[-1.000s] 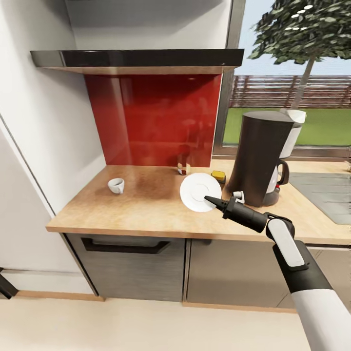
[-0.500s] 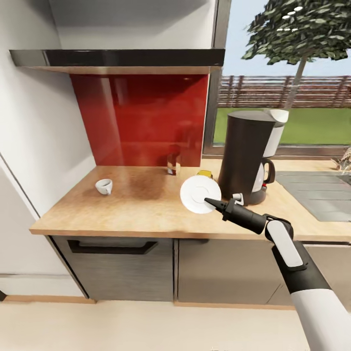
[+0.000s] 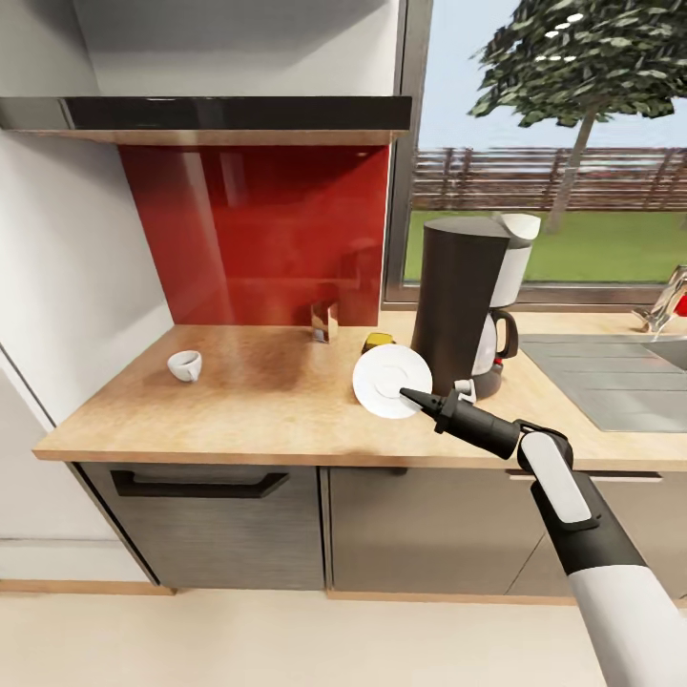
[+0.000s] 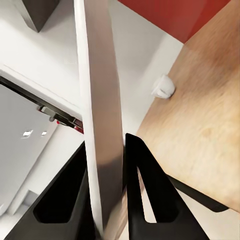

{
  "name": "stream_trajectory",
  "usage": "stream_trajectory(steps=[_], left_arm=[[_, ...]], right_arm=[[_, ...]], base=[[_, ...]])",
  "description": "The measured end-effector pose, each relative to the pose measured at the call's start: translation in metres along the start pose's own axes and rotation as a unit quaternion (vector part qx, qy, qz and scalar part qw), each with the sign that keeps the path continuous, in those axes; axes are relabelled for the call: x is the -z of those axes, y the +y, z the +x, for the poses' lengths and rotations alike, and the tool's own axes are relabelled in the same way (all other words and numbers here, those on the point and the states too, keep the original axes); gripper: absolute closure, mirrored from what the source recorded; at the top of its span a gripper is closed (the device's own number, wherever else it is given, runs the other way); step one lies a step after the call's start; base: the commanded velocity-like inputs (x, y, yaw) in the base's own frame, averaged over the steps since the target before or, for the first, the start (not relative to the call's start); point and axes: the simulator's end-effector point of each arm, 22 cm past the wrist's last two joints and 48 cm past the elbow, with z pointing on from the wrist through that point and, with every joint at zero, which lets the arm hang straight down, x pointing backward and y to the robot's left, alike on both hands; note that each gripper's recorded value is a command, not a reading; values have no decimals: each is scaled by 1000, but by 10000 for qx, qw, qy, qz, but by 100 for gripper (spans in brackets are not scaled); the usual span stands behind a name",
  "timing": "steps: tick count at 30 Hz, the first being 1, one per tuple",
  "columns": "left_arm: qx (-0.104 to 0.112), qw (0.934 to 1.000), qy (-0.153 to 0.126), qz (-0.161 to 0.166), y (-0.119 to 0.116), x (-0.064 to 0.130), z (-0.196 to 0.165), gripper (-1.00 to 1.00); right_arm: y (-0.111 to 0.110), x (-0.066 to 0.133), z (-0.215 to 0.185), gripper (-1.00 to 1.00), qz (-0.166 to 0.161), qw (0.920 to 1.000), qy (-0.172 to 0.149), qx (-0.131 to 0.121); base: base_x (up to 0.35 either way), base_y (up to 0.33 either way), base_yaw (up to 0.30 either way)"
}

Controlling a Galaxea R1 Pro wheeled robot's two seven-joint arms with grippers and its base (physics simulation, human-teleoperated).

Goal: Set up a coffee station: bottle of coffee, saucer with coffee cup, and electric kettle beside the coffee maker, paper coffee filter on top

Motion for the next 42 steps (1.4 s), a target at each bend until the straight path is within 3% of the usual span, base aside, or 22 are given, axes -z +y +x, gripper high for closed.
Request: stream_trajectory(steps=[10, 16, 34, 39, 42], left_arm=[[6, 10000, 1, -2, 0, 0, 0, -100], [6, 10000, 1, -2, 0, 0, 0, -100], [31, 10000, 16, -20, 1, 1, 4, -100], [29, 10000, 16, -19, 1, 1, 4, -100], [30, 10000, 16, -20, 1, 1, 4, -100]], right_arm=[[-2, 0, 1, 100, 23, 10000, 9, -9], [-22, 3, 4, 100, 178, 9996, -1, -238], [-31, 5, 6, 100, 252, 9991, -10, -344], [-47, 8, 10, 100, 381, 9980, -21, -511], [-64, 11, 14, 100, 656, 9960, -12, -611]], base=[[0, -1, 0], [0, 0, 0], [0, 0, 0], [0, 0, 0], [0, 0, 0]])
